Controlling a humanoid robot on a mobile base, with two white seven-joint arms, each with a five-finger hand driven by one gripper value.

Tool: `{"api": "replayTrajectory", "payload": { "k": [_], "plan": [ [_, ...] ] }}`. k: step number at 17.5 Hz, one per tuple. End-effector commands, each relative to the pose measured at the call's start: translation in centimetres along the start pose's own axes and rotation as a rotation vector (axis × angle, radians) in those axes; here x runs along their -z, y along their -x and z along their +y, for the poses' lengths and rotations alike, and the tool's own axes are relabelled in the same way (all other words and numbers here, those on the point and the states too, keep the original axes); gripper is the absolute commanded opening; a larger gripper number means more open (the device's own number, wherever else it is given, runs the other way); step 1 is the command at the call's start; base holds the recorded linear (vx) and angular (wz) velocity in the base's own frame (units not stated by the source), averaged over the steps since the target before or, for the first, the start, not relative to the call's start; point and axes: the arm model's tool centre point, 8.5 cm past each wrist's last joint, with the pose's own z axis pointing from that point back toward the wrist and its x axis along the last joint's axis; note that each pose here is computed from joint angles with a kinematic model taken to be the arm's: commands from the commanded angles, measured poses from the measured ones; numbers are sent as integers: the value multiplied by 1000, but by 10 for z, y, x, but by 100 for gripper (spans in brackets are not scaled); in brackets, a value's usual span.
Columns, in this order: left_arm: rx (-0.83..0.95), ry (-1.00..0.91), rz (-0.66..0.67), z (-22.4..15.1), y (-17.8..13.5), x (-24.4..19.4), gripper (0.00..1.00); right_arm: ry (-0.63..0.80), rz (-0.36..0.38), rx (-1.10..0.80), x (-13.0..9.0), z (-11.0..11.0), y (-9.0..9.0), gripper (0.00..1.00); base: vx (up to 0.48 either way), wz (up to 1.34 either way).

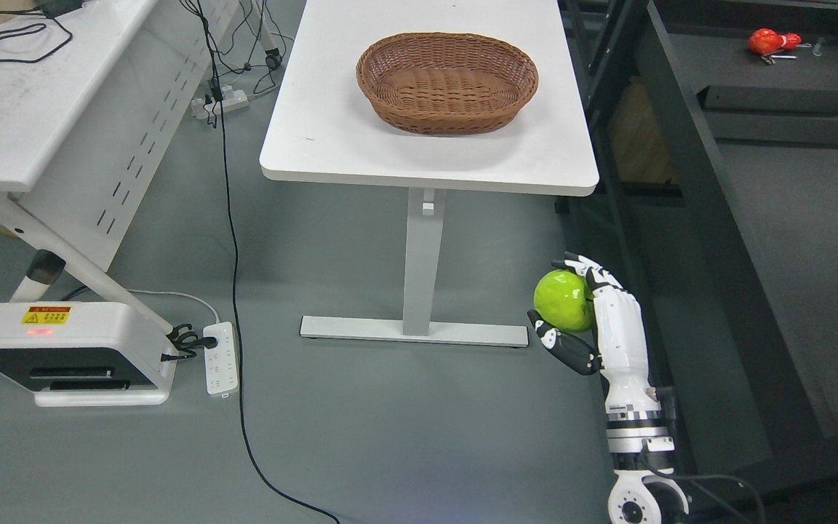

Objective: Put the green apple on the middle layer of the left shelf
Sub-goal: 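Hold the apple in the right hand while turning toward the black shelf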

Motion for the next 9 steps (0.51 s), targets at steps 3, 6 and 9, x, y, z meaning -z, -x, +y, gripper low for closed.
{"api": "replayTrajectory", "payload": {
  "k": [3,6,9],
  "plan": [
    [2,-18,-2,11,-1,-1,100,-40,-31,9,-3,10,-8,0,-181,-217],
    [2,-18,-1,11,-1,-1,100,-47,-38,11,-1,12,-10,0,-179,-360],
    [2,-18,-2,11,-1,-1,100,-61,-58,21,1,17,-17,0,-168,-461]
  ]
}}
